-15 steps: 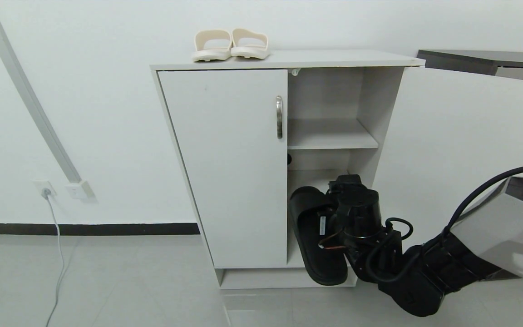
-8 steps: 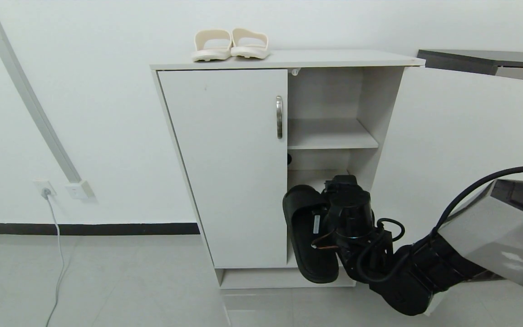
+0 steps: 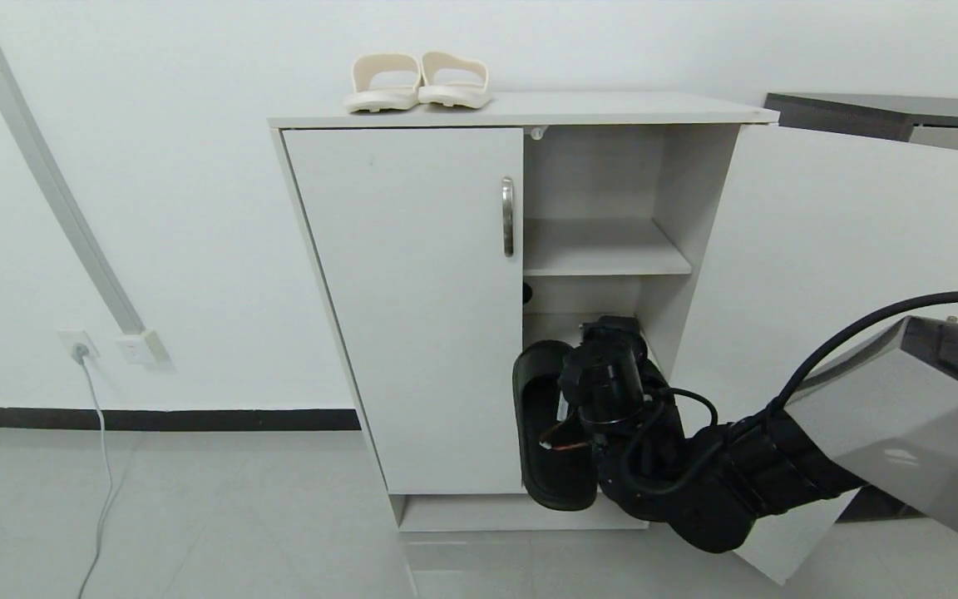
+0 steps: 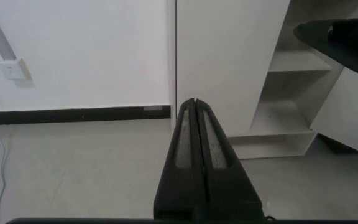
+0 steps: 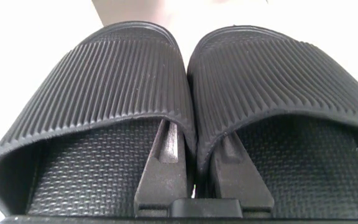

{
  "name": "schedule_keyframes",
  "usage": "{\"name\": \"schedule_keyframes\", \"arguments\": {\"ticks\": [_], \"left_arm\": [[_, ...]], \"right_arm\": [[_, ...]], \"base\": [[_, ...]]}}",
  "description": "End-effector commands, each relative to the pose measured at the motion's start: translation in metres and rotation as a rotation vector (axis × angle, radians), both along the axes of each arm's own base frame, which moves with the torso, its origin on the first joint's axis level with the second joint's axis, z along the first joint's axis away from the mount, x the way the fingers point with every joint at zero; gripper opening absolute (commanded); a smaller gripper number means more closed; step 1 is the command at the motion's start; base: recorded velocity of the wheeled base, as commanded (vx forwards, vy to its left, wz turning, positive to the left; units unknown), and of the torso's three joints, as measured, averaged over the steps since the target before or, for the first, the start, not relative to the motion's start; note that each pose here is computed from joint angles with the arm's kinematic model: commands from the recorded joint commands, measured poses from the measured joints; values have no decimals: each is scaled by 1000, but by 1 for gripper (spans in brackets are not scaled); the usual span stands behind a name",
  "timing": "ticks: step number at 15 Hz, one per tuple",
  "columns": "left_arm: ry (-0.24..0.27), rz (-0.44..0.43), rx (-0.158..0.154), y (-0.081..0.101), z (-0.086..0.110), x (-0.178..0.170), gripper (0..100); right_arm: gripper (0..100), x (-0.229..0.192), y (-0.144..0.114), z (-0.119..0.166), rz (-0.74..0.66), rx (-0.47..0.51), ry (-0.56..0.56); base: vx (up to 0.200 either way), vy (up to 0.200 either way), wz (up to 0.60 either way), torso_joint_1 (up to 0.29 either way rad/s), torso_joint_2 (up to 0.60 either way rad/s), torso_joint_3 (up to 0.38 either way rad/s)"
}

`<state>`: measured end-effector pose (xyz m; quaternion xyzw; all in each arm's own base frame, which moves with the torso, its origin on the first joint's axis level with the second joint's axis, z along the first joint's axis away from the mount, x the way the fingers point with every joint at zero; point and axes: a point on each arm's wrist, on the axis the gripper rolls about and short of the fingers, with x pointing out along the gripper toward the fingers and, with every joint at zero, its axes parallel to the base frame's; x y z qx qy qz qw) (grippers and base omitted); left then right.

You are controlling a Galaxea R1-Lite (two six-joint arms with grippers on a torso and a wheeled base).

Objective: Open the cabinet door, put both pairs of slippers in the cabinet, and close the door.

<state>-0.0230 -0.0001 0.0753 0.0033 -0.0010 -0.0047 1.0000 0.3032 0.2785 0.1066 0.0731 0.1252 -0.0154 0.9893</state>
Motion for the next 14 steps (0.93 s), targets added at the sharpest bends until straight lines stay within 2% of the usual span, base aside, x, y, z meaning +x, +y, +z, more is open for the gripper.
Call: {"name": "schedule_keyframes", "arguments": {"ticks": [1, 3, 6, 10, 14], "left_arm": [[0, 0, 0, 0, 0, 0, 0], [2, 2, 0, 0, 0, 0, 0], [0, 0, 1, 0, 0, 0, 0], [2, 0, 1, 0, 0, 0, 0], [2, 0, 1, 0, 0, 0, 0]], "right_arm": [[0, 2, 0, -6, -5, -11, 9], [0, 2, 1, -11, -4, -18, 17], [0, -2, 2, -16, 15, -20, 25], [0, -15, 9, -22, 115, -7, -16], [0, -15, 10, -25, 121, -21, -17]], "base": [[0, -200, 0, 12, -2, 2], [0, -200, 0, 5, -2, 0], [0, 0, 0, 0, 0, 0], [0, 0, 0, 0, 0, 0], [0, 0, 0, 0, 0, 0]]}}
